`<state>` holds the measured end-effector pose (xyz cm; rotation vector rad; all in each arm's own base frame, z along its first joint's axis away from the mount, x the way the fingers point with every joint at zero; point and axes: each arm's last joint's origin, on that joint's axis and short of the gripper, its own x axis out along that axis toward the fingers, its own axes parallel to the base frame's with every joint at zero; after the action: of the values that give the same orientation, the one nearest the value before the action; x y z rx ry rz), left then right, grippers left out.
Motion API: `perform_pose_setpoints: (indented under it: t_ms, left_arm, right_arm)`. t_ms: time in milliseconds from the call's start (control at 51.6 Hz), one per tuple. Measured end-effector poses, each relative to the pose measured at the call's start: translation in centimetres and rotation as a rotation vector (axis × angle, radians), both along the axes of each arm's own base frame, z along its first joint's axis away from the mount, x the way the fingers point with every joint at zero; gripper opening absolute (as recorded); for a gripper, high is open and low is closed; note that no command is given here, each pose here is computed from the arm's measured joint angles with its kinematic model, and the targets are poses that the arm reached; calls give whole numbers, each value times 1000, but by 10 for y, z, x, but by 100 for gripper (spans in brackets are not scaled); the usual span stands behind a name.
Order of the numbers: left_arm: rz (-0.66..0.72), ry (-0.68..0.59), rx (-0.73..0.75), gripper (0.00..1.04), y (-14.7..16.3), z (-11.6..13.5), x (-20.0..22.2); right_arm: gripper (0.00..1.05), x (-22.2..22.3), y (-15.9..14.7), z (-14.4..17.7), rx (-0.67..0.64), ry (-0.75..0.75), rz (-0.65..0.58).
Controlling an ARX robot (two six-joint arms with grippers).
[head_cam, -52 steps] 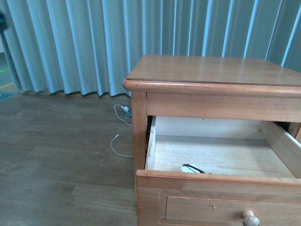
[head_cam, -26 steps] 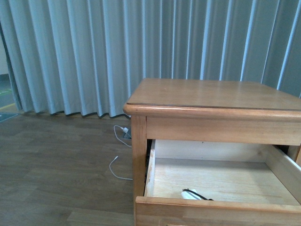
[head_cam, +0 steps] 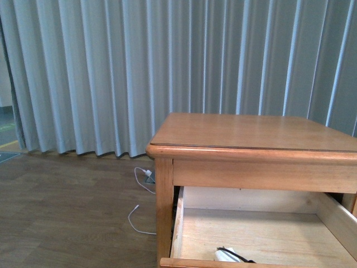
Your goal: Put charger into drawer
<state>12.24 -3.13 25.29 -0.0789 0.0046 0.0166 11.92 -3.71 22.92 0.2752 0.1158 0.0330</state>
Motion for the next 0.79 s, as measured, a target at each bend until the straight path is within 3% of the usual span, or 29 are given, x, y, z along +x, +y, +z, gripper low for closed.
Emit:
perform_pose_setpoints:
  t_ms: [445, 794]
  left_arm:
    - [-48, 0, 69, 5, 22, -51, -10]
    - [-18, 18, 71, 4, 31, -69, -20]
  right_arm:
    - [97, 0, 0, 0, 0, 0, 0]
    - [97, 0, 0, 0, 0, 0, 0]
